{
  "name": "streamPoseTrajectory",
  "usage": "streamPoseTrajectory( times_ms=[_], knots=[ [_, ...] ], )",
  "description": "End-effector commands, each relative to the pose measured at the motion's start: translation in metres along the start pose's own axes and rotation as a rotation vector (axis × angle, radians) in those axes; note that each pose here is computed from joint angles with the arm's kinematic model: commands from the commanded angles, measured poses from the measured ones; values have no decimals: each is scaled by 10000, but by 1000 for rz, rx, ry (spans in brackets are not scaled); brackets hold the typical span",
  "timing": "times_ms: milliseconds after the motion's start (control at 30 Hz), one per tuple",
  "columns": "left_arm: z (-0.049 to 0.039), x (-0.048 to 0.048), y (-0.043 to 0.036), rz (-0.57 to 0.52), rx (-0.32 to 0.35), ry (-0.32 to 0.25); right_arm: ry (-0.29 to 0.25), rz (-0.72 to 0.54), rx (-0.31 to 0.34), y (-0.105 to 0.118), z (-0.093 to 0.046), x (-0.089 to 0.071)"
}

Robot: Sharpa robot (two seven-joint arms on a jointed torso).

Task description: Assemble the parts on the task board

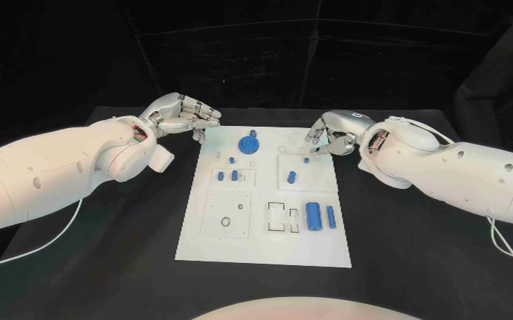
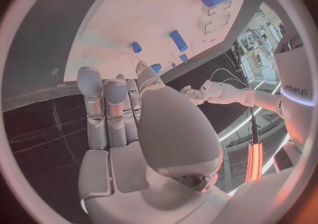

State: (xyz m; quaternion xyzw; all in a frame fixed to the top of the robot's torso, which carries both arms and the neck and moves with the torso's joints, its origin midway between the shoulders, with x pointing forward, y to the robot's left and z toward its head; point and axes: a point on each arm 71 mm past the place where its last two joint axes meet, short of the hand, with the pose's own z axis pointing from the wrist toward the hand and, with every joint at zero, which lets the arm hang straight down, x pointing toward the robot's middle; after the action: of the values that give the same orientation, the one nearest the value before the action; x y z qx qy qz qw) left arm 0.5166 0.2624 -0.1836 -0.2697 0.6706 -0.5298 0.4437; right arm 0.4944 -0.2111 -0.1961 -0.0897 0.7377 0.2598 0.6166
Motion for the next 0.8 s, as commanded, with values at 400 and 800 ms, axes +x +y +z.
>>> streamPoseTrajectory(
  times_ms=[400, 800],
  knots=[
    [-12, 135, -141, -310, 101, -86, 59, -149, -29, 150, 25, 152],
    [-16, 141, -135, -313, 96, -91, 128, -156, -7, 173, 56, 243]
  ],
)
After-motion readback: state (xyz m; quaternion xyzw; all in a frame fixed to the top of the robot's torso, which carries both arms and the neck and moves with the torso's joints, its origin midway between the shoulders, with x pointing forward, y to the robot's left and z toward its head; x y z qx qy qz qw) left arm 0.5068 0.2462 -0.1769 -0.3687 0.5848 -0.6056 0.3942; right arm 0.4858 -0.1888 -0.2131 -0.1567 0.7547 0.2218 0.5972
